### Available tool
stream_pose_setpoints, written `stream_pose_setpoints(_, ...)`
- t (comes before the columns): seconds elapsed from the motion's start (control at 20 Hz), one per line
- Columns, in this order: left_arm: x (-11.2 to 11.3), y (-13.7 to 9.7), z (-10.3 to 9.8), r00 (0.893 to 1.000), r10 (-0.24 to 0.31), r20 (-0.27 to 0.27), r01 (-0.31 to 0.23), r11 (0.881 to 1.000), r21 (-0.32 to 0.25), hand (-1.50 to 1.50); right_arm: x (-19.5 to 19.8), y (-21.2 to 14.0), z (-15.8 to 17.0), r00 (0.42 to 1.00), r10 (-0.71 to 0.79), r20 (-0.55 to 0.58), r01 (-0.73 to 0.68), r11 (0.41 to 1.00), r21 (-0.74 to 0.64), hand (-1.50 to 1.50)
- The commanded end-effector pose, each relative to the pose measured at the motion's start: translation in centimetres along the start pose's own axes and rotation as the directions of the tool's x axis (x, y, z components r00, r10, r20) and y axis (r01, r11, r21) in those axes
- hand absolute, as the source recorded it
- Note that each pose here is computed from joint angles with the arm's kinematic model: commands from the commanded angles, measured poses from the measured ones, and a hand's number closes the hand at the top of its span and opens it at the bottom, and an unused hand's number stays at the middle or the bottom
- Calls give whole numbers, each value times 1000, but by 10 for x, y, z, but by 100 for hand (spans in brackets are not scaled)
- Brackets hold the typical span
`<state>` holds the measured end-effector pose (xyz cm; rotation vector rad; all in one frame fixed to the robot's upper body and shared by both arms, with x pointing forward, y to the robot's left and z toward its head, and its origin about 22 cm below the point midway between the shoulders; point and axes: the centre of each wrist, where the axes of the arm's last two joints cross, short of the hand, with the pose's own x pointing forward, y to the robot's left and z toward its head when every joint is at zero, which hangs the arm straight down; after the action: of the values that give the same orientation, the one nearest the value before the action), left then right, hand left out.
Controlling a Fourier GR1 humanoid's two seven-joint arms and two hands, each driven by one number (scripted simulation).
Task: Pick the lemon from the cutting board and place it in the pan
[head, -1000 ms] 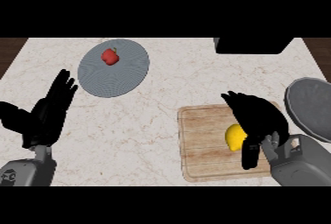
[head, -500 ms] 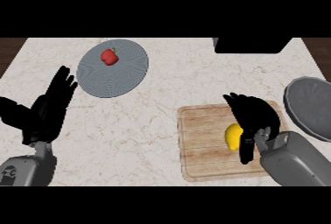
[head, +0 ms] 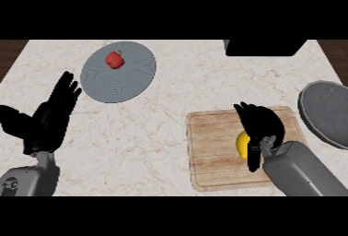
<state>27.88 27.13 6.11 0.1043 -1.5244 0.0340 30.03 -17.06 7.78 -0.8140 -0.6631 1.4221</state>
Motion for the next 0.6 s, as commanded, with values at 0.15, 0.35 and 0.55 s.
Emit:
stream_pose_setpoints(0.15,7,1,-5,1000,7,-8,-7,1000,11,0,-13,10,-21,999,-35,-14,35,999,8,-150)
stream_pose_setpoints(0.35,3,-14,2,1000,10,-6,-10,1000,-6,0,2,10,-22,999,-36,12,35,998,59,-150)
stream_pose_setpoints(0.55,7,-7,6,1000,-7,4,7,1000,-4,0,-4,34,-46,996,-8,91,8,1000,0,150)
